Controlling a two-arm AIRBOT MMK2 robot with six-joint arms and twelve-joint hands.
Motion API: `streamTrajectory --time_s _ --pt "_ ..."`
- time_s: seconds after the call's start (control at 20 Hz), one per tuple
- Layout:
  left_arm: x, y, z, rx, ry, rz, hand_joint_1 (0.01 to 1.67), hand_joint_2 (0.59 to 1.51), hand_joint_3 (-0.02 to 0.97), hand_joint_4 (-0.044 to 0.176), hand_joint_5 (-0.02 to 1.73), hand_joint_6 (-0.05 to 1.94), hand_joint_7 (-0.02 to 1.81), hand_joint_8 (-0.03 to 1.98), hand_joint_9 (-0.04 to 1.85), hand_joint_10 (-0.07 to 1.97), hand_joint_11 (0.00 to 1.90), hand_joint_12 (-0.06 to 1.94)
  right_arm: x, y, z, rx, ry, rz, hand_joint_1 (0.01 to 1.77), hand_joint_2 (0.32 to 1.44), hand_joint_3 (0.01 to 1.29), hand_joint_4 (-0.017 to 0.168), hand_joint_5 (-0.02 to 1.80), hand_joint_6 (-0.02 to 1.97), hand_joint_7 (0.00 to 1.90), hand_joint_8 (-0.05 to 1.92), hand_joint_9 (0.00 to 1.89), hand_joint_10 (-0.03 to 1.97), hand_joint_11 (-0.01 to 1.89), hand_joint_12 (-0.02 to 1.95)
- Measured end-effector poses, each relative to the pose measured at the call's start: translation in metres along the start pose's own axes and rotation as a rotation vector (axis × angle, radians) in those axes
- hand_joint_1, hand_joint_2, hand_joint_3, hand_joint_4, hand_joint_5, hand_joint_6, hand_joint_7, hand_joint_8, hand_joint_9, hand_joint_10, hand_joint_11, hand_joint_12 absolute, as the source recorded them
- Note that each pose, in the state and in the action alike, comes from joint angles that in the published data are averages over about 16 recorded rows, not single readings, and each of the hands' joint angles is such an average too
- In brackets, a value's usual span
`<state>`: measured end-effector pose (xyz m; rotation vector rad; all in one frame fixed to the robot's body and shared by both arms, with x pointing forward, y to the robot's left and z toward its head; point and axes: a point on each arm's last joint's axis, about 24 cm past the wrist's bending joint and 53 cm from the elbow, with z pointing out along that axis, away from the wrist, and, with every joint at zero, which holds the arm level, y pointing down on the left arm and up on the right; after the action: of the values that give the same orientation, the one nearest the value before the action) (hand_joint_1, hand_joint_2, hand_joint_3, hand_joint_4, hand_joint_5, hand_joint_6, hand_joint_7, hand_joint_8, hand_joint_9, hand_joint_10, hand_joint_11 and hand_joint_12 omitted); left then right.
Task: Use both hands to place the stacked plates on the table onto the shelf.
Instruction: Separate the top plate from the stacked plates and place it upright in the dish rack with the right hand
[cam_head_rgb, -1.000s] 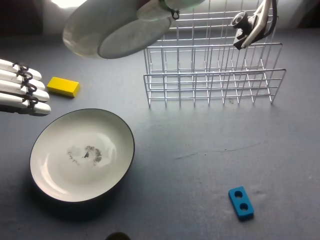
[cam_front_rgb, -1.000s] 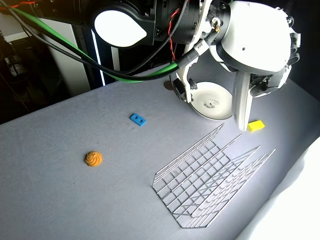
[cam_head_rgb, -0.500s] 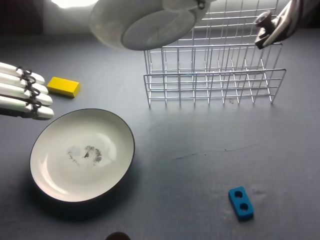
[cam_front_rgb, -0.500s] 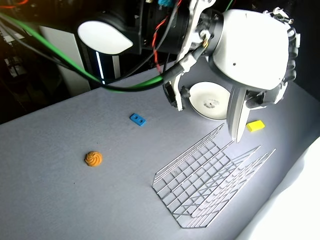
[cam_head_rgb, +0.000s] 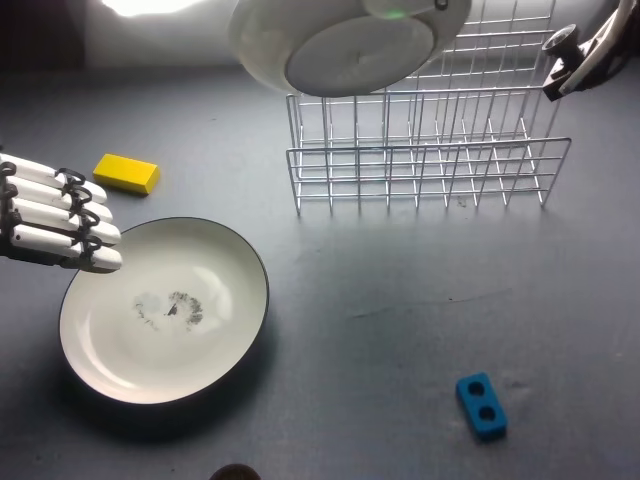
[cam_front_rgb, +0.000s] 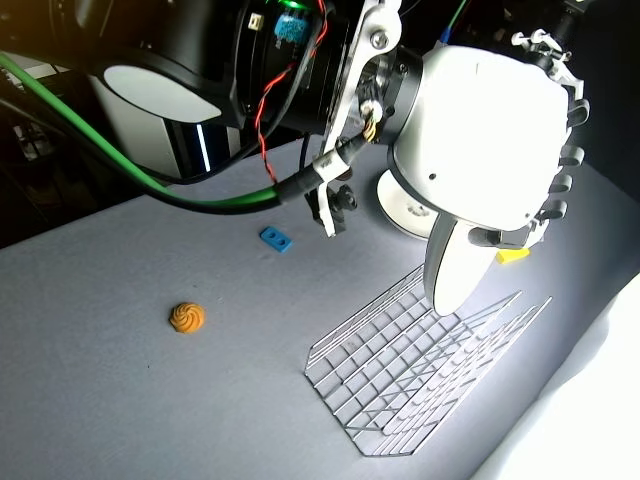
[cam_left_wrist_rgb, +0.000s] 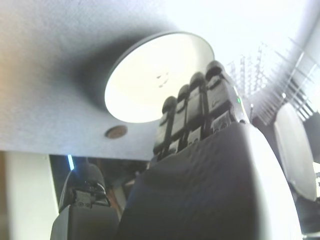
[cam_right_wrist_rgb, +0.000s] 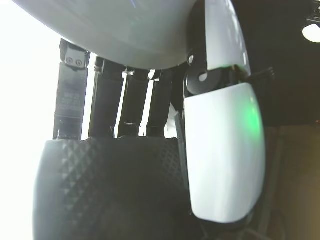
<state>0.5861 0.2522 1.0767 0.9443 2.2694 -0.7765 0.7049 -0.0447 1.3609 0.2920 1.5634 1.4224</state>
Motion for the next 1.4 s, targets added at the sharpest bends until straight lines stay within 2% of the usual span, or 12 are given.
streamTrajectory --time_s 0.4,0.7,1.4 --pt "0.008 0.0 0.014 0.009 0.025 -0.011 0.01 1.105 0.018 0.0 0.02 0.01 0.02 0.01 0.02 0.02 0.02 -0.01 -0.027 -0.029 -0.002 0.07 -0.03 0.095 1.25 0.97 0.01 0.004 1.02 0.81 1.17 0.69 1.37 0.02 0.96 0.87" --pt "0.015 0.004 0.022 0.003 0.04 -0.019 0.01 1.102 0.018 0.0 0.02 0.01 0.02 0.01 0.02 0.02 0.02 -0.01 -0.043 -0.041 -0.003 0.102 -0.049 0.177 1.25 0.98 0.01 0.002 1.01 0.81 1.17 0.7 1.37 0.02 0.95 0.88" --pt "0.024 0.018 0.023 -0.031 0.057 -0.027 0.01 1.103 0.017 0.0 0.02 0.01 0.02 0.01 0.02 0.02 0.02 -0.01 -0.053 -0.061 -0.003 0.15 -0.044 0.301 1.25 0.99 0.01 -0.002 1.01 0.81 1.17 0.68 1.38 0.02 0.96 0.88"
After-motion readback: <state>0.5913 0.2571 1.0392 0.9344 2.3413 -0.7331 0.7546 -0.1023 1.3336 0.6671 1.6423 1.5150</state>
